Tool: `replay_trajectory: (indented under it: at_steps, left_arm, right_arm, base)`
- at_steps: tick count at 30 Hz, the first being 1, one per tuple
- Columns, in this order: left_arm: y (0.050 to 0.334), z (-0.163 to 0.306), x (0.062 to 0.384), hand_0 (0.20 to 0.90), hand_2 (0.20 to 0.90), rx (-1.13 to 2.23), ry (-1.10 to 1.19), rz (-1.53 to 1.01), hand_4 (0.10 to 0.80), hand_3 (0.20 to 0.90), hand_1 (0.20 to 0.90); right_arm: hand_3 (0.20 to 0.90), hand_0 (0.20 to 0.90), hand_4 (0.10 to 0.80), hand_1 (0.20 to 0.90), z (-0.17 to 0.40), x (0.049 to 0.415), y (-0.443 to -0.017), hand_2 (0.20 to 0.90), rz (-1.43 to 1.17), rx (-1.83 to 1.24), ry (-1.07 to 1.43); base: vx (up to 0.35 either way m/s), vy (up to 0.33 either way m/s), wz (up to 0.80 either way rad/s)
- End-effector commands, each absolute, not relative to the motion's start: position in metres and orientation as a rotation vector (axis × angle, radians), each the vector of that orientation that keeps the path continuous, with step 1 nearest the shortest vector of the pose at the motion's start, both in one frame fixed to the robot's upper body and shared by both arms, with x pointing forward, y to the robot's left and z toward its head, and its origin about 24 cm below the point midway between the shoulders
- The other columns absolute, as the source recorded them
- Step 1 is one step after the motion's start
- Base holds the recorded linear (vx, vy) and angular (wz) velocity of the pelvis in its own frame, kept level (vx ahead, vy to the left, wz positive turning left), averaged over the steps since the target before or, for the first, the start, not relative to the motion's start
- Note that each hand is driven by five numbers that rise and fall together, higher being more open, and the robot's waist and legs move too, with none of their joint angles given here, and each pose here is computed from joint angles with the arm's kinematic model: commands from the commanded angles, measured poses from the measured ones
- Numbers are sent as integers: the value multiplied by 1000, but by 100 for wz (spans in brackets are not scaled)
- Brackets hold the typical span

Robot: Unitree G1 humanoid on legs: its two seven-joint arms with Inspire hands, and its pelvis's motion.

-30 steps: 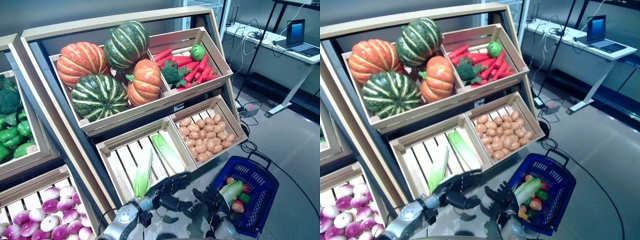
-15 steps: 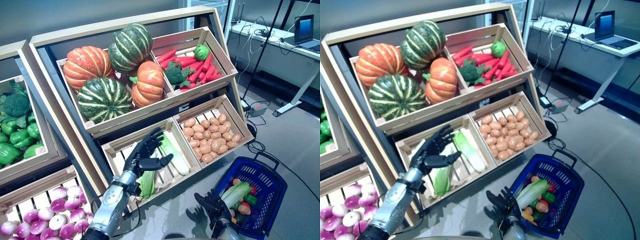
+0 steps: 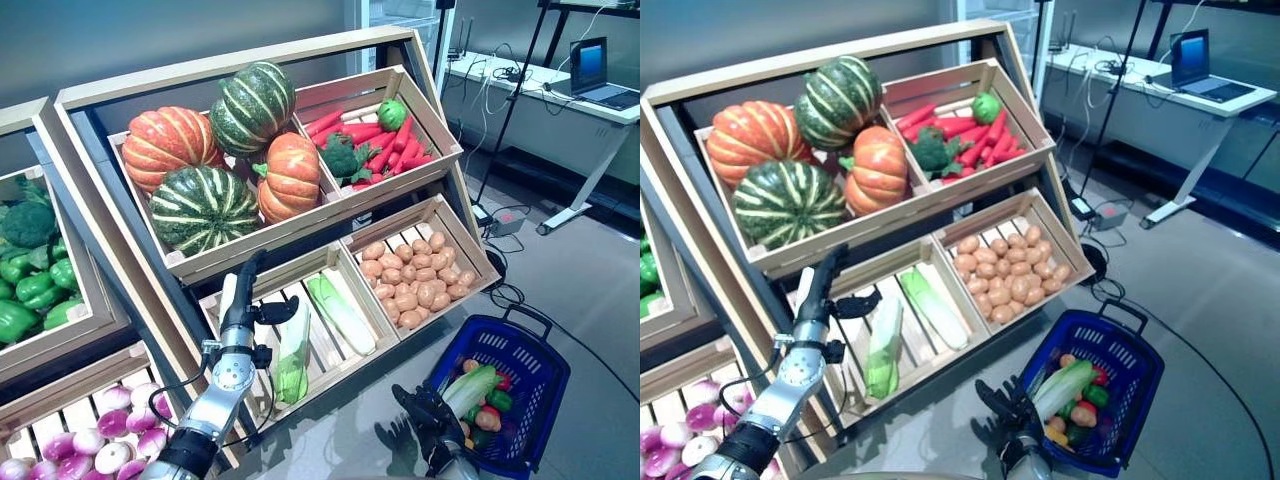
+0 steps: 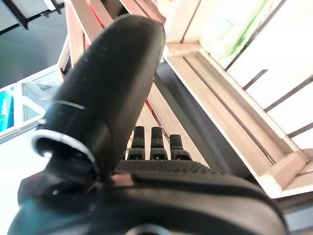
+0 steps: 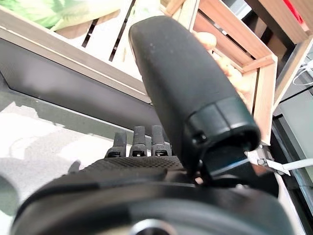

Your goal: Put vegetables into the basket

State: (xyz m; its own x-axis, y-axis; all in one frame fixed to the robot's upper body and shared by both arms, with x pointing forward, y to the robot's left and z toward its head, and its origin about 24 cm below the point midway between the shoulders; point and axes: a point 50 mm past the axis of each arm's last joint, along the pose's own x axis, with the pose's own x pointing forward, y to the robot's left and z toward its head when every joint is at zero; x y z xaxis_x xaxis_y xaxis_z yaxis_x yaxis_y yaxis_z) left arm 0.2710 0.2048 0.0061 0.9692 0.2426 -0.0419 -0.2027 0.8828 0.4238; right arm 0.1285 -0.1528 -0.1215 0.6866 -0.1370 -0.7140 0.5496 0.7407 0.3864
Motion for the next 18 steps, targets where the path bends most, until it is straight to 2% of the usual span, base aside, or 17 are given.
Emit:
replay_trajectory:
  at_steps: [1, 10, 18]
  left_arm:
    - [212, 88, 325, 900, 900, 464, -233, 377, 800, 900, 900]
    - [216, 117, 356, 900, 900, 448, -248, 500, 800, 900, 900]
    - [234, 148, 373, 900, 900, 461, -254, 595, 800, 900, 900]
  right_arm:
    - [900, 900, 800, 900, -88, 174, -144, 900, -333, 764, 485]
    - [900, 900, 800, 900, -55, 221, -148, 900, -272, 751, 361]
    - [900, 900, 800, 900, -28, 252, -156, 900, -255, 760, 260]
  base:
    - [-73, 53, -8]
    - [-192, 56, -3]
    - [-119, 25, -3]
